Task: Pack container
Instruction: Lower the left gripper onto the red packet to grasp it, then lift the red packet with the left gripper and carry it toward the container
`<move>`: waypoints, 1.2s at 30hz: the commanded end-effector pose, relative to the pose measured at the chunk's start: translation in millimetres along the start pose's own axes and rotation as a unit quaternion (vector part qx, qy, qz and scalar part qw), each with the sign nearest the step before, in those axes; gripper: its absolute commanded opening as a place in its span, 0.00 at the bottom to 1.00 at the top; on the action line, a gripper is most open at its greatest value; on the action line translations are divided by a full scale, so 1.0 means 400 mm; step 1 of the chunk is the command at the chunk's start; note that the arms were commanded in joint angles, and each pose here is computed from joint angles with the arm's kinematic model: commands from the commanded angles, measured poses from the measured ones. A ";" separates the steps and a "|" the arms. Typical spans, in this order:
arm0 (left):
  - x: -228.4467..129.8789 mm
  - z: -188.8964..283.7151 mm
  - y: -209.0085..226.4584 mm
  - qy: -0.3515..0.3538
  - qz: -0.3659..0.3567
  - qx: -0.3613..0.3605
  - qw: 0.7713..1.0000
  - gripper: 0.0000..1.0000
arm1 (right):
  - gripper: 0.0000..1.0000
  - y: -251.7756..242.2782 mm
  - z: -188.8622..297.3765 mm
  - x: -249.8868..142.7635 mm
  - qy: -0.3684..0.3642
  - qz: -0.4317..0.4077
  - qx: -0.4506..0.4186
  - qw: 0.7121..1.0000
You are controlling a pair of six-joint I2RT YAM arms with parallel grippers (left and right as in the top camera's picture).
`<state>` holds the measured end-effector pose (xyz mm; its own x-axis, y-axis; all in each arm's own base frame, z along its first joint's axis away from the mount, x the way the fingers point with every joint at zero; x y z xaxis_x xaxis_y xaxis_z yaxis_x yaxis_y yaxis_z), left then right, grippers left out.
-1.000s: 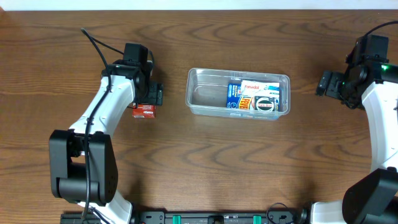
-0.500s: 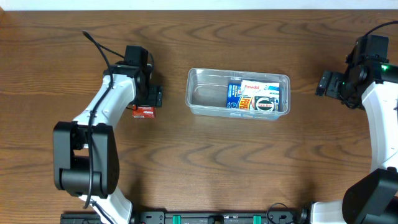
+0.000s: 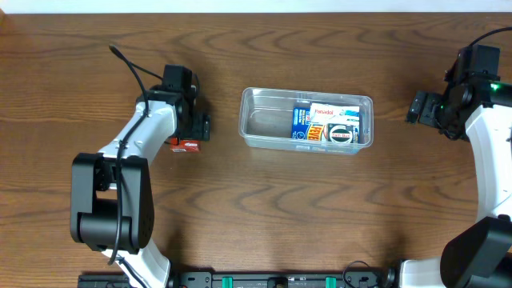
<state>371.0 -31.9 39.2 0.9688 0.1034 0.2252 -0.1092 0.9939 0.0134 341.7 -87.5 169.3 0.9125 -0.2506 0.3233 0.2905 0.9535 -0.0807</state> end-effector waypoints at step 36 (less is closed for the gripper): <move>-0.070 -0.034 0.018 0.049 0.004 0.011 0.999 0.76 | 0.99 -0.005 -0.001 0.002 0.000 0.002 -0.004 1.000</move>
<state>351.9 -29.9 27.0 0.9813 0.1054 0.1609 -0.1111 0.9934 0.0271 341.7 -87.5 169.3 0.9125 -0.2506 0.3233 0.2905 0.9535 -0.0807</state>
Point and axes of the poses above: each gripper's point midway between its finger pads, its own z axis back along the fingers, its own y axis along the line the jaws close on, x = y × z, the point moved 2 cm from there along z, back along the fingers, and after that the axes turned 7 degrees about z, right-handed, at the moved point
